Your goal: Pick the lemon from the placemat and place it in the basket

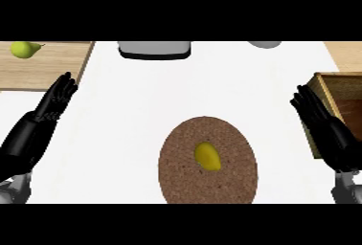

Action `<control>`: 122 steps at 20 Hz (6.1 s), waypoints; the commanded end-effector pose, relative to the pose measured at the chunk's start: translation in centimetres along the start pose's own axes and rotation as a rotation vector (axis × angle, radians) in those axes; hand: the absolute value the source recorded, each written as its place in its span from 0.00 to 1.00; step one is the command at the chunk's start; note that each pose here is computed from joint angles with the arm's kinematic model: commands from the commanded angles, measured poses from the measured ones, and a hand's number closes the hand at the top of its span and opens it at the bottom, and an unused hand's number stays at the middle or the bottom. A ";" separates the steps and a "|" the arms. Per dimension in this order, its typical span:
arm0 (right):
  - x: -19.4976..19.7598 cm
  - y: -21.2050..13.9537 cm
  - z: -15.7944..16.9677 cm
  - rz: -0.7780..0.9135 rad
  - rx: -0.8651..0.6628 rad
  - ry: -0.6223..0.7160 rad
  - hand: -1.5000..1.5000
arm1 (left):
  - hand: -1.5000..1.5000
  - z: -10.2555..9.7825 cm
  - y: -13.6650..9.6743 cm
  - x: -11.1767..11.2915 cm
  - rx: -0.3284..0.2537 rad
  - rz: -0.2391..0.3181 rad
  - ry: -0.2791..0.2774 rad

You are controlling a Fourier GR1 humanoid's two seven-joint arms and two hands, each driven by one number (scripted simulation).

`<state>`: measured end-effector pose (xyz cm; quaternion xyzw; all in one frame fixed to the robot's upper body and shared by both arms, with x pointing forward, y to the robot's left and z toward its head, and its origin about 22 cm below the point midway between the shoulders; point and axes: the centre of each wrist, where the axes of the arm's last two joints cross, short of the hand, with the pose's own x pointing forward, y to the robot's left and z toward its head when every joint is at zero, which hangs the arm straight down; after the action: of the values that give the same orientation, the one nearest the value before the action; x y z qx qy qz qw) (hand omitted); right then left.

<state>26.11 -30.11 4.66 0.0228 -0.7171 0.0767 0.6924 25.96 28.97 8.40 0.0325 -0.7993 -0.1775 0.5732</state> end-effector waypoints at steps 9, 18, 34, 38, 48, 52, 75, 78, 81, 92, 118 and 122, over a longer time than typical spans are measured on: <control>6.8 18.8 -3.1 -0.188 1.050 -0.390 1.00 | 0.50 8.5 -4.1 -9.5 0.061 0.184 0.773; 9.4 22.5 -1.5 0.454 0.897 -0.527 0.00 | 0.50 9.9 -5.0 -10.5 0.177 0.213 0.900; 27.4 13.3 -5.8 1.244 0.985 -0.400 0.00 | 0.50 9.0 -4.6 -9.9 0.192 0.210 0.895; 28.9 11.9 -6.3 1.317 1.063 -0.317 0.00 | 0.50 10.2 -5.0 -10.8 0.200 0.224 0.890; 26.0 12.7 -5.7 1.326 1.086 -0.286 0.00 | 0.50 10.8 -4.7 -10.2 0.186 0.216 0.906; 23.9 11.8 -6.5 1.262 1.080 -0.270 0.00 | 0.50 10.4 -4.8 -10.2 0.170 0.209 0.897; 9.0 16.6 -5.4 1.310 1.095 -0.268 0.00 | 0.50 8.0 -4.1 -11.5 0.186 0.235 0.904; 8.0 16.2 -6.8 1.284 1.095 -0.258 0.00 | 0.50 10.5 -5.6 -9.4 0.164 0.226 0.889; 6.6 16.7 -5.8 1.298 1.094 -0.268 0.00 | 0.50 9.9 -4.7 -10.7 0.188 0.208 0.896; 4.5 17.2 -7.8 1.283 1.080 -0.291 0.00 | 0.50 9.9 -4.9 -10.3 0.173 0.215 0.903; -0.9 18.7 -7.5 1.394 1.108 -0.208 0.00 | 0.50 9.5 -6.2 -11.4 0.184 0.228 0.889; -3.1 19.9 -5.2 1.416 1.107 -0.348 1.00 | 0.50 9.9 -6.0 -11.0 0.176 0.224 0.901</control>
<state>29.98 -10.32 1.98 -0.0791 -0.4963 0.8128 0.2948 20.33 29.15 -3.90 0.0761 -0.5113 -0.0190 0.8558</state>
